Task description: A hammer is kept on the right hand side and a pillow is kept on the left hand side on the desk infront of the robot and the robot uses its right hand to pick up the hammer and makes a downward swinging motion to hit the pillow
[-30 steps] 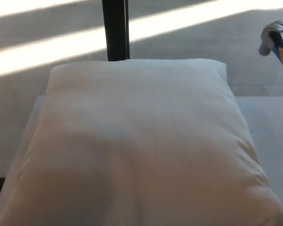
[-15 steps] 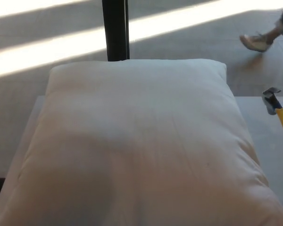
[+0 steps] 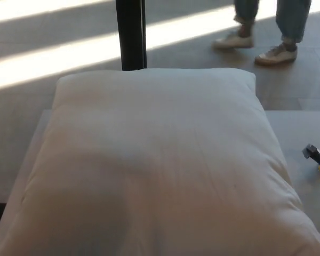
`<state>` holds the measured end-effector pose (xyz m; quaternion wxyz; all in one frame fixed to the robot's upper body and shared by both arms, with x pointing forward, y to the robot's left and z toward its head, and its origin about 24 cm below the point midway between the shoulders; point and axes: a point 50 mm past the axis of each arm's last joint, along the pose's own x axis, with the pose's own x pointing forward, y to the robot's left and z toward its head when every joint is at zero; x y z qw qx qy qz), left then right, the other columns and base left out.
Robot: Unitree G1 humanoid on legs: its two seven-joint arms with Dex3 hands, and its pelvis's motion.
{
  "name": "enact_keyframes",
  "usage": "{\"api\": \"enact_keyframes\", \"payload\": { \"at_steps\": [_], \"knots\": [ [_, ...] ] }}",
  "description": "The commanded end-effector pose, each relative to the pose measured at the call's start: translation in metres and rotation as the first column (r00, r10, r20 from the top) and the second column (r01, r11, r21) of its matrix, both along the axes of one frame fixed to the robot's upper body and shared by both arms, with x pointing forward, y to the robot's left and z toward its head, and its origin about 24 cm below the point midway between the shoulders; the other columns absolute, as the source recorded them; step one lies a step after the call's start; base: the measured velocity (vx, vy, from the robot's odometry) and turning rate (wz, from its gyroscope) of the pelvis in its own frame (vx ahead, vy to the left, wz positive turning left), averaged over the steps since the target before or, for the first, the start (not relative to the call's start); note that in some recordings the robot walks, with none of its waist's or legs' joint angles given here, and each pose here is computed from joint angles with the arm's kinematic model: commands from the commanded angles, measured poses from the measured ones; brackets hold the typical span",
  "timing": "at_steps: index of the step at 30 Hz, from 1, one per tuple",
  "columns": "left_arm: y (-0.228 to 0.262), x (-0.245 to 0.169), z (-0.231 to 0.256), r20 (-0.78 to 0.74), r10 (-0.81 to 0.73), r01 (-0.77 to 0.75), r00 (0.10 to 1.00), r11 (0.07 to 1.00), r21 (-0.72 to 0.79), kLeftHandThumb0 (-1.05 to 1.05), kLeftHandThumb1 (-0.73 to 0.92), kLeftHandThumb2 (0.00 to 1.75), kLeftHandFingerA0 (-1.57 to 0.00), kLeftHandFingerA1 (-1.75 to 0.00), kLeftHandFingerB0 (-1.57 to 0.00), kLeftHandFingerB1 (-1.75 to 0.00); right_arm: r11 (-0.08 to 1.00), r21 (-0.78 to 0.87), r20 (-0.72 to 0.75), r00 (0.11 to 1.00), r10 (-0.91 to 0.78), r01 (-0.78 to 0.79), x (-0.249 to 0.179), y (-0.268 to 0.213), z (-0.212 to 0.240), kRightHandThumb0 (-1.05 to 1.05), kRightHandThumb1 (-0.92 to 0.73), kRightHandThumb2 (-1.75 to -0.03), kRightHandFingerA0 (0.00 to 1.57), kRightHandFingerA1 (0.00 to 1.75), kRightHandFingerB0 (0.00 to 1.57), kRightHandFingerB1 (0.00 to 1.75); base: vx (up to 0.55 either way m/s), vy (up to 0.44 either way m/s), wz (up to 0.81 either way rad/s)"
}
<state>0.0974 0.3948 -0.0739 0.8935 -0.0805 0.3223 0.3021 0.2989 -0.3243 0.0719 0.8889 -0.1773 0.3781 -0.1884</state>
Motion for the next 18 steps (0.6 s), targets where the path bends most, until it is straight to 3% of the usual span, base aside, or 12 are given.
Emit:
{"api": "enact_keyframes", "payload": {
  "at_steps": [1,2,6,11,12,13,14,15,16,17,18],
  "knots": [
    [0.009,-0.002,0.007,0.017,0.030,-0.030,0.999,0.999,0.041,-0.59,0.73,0.62,-0.67,-0.54,-0.57,-0.47,0.466,-0.827,-0.082,0.887,0.455,-0.315,-0.011,-0.020,0.006,-0.23,-0.66,-0.67,0.89,1.56,0.86,0.77,0.00,0.000,0.00],
    [0.008,-0.002,0.007,0.021,0.028,-0.029,0.999,0.999,0.044,-0.60,0.73,0.62,-0.68,-0.58,-0.59,-0.49,0.465,-0.804,-0.131,0.874,0.468,-0.370,-0.012,-0.018,0.003,-0.27,-0.73,-0.66,0.81,1.48,0.66,0.68,0.00,0.000,0.00],
    [0.008,-0.003,0.006,0.017,0.026,-0.027,1.000,0.999,0.036,-0.62,0.72,0.61,-0.65,-0.54,-0.58,-0.47,0.453,-0.722,-0.272,0.816,0.510,-0.524,-0.014,-0.010,-0.006,-0.23,-0.67,-0.60,0.76,1.27,0.48,0.48,0.00,0.000,0.00],
    [0.008,-0.003,0.006,0.008,0.020,-0.021,1.000,0.999,0.040,-0.60,0.74,0.62,-0.67,-0.53,-0.56,-0.47,0.472,-0.706,-0.256,0.812,0.525,-0.528,-0.015,-0.008,-0.008,-0.25,-0.67,-0.60,0.71,1.25,0.44,0.43,0.00,0.000,0.00],
    [0.009,-0.003,0.007,0.006,0.021,-0.022,1.000,0.999,0.043,-0.59,0.74,0.62,-0.66,-0.53,-0.55,-0.46,0.439,-0.692,-0.332,0.793,0.511,-0.573,-0.015,-0.008,-0.009,-0.42,-0.68,-0.61,0.28,0.53,0.26,0.31,0.00,0.000,0.00],
    [0.009,-0.003,0.007,0.006,0.022,-0.022,1.000,0.999,0.043,-0.59,0.74,0.62,-0.66,-0.53,-0.55,-0.46,0.434,-0.691,-0.340,0.790,0.510,-0.578,-0.015,-0.008,-0.009,-0.42,-0.68,-0.61,0.28,0.53,0.26,0.31,0.00,0.000,0.00],
    [0.009,-0.002,0.007,0.007,0.021,-0.021,1.000,0.999,0.042,-0.60,0.74,0.62,-0.67,-0.55,-0.55,-0.46,0.419,-0.689,-0.351,0.779,0.520,-0.591,-0.015,-0.008,-0.008,-0.49,-0.66,-0.60,0.14,0.47,0.21,0.29,0.00,0.000,0.00],
    [0.009,-0.002,0.007,0.010,0.023,-0.023,1.000,0.999,0.044,-0.60,0.73,0.62,-0.69,-0.57,-0.57,-0.48,0.399,-0.689,-0.371,0.767,0.524,-0.605,-0.016,-0.008,-0.008,-0.66,-0.48,-0.86,0.00,0.29,0.08,0.35,0.00,0.000,0.00],
    [0.009,-0.002,0.007,0.015,0.027,-0.028,1.000,0.999,0.046,-0.60,0.73,0.62,-0.69,-0.57,-0.57,-0.48,0.378,-0.688,-0.392,0.756,0.524,-0.619,-0.016,-0.008,-0.008,-0.66,-0.48,-0.86,0.00,0.29,0.08,0.35,0.00,0.000,0.00],
    [0.009,-0.002,0.007,0.018,0.023,-0.024,1.000,0.999,0.041,-0.60,0.74,0.62,-0.68,-0.58,-0.59,-0.48,0.367,-0.685,-0.404,0.747,0.528,-0.630,-0.016,-0.007,-0.007,-0.90,-0.57,-0.92,0.00,0.11,0.10,0.15,0.00,0.000,0.00],
    [0.009,-0.003,0.007,0.019,0.023,-0.023,1.000,0.999,0.040,-0.60,0.74,0.62,-0.68,-0.58,-0.59,-0.48,0.364,-0.685,-0.406,0.745,0.529,-0.631,-0.016,-0.007,-0.007,-0.90,-0.57,-0.92,0.00,0.11,0.10,0.15,0.00,0.000,0.00]
  ]
}}
